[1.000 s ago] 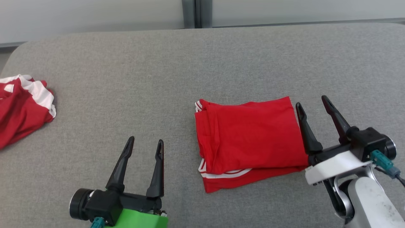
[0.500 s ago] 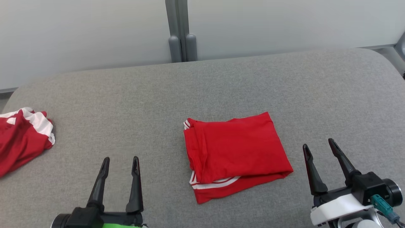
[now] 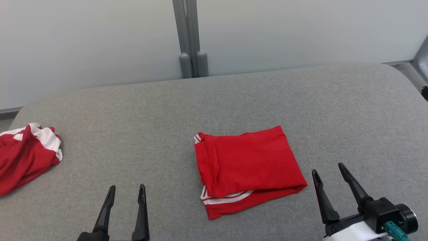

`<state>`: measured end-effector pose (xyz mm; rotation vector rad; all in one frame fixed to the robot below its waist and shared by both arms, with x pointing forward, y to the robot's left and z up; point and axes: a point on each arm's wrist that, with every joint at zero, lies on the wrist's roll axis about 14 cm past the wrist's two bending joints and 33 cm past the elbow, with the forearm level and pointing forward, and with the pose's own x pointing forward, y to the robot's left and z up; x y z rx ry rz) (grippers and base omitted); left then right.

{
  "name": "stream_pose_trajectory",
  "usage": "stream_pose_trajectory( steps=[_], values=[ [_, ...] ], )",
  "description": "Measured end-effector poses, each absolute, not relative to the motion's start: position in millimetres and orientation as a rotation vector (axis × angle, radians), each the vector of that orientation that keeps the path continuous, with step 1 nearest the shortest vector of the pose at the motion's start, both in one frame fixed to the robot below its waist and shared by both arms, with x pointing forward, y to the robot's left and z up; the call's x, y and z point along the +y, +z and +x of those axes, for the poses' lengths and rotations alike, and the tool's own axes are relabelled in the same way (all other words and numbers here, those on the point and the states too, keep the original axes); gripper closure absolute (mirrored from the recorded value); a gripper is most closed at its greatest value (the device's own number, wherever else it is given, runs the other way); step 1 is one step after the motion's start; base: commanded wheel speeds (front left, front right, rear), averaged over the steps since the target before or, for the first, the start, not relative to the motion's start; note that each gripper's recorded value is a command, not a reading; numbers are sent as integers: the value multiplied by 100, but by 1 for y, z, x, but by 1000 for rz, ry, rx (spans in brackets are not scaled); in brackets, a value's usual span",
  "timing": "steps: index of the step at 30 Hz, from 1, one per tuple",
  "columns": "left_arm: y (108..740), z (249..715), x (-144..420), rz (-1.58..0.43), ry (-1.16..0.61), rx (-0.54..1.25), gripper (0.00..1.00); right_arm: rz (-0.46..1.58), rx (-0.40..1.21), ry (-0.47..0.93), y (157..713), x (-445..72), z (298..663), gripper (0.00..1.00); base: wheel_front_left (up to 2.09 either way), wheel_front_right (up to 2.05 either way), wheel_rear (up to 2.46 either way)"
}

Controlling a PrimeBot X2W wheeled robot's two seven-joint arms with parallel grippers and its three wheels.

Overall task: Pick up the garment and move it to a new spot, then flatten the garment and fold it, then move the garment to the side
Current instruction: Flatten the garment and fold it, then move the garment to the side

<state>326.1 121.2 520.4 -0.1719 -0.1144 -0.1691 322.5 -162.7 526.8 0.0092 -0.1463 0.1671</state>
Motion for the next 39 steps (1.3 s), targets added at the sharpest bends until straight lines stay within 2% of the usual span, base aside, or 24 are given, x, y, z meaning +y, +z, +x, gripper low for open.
stream_pose_trajectory(
  steps=[31, 39],
  values=[
    [520, 323, 127, -151, -155, -117, 0, 16, -138, 190, 524, -157, 324, 0, 0, 0, 0],
    [517, 331, 128, -159, -151, -106, 0, 110, -94, 206, 513, -156, 338, 0, 0, 0, 0]
  ],
)
